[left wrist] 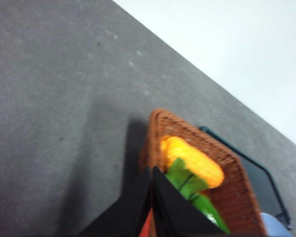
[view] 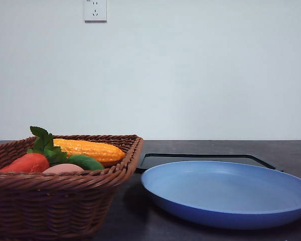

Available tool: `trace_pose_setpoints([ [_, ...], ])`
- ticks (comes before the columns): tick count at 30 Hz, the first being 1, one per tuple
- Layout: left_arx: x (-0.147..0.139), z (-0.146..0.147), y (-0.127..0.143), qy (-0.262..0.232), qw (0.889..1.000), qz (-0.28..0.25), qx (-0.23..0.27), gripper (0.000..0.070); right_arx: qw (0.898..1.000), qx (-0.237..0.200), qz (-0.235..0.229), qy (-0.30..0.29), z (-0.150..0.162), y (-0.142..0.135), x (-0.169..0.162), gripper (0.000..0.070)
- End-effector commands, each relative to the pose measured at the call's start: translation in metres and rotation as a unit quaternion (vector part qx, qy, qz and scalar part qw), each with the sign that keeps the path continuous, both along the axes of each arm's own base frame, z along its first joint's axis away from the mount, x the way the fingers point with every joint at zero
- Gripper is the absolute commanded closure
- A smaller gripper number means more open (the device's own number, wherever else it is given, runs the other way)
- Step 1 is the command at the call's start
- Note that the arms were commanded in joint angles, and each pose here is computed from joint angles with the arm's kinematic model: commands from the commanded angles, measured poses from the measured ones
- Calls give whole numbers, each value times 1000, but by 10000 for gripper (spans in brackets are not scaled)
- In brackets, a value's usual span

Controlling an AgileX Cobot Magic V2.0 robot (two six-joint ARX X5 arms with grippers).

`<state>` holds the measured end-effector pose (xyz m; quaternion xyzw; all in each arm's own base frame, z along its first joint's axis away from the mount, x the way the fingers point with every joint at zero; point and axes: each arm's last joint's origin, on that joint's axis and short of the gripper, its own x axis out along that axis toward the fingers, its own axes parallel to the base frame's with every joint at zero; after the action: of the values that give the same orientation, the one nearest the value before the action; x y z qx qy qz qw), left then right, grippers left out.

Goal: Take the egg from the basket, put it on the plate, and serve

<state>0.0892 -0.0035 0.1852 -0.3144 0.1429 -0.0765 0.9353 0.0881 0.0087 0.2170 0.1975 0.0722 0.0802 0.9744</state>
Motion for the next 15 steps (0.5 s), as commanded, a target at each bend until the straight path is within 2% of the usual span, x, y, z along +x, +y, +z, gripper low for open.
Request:
trace_pose_setpoints([
  [1, 0, 13, 0, -4, 1000, -2, 10, 700, 1000, 3, 0, 11, 11, 0, 1, 700],
  [6, 9, 39, 0, 1, 998, -25, 51, 700, 997, -9, 9, 73, 33, 1, 12, 700],
  [9, 16, 56, -3, -11, 992, -92, 81, 700, 994, -29, 30, 102, 46, 3, 21, 700],
  [12, 25, 71, -5, -1, 989, -125, 77, 700, 988, -42, 62, 132, 59, 5, 31, 700],
  [15, 34, 83, -7, 20, 986, -149, 71, 700, 978, -41, 101, 176, 67, 7, 43, 700],
])
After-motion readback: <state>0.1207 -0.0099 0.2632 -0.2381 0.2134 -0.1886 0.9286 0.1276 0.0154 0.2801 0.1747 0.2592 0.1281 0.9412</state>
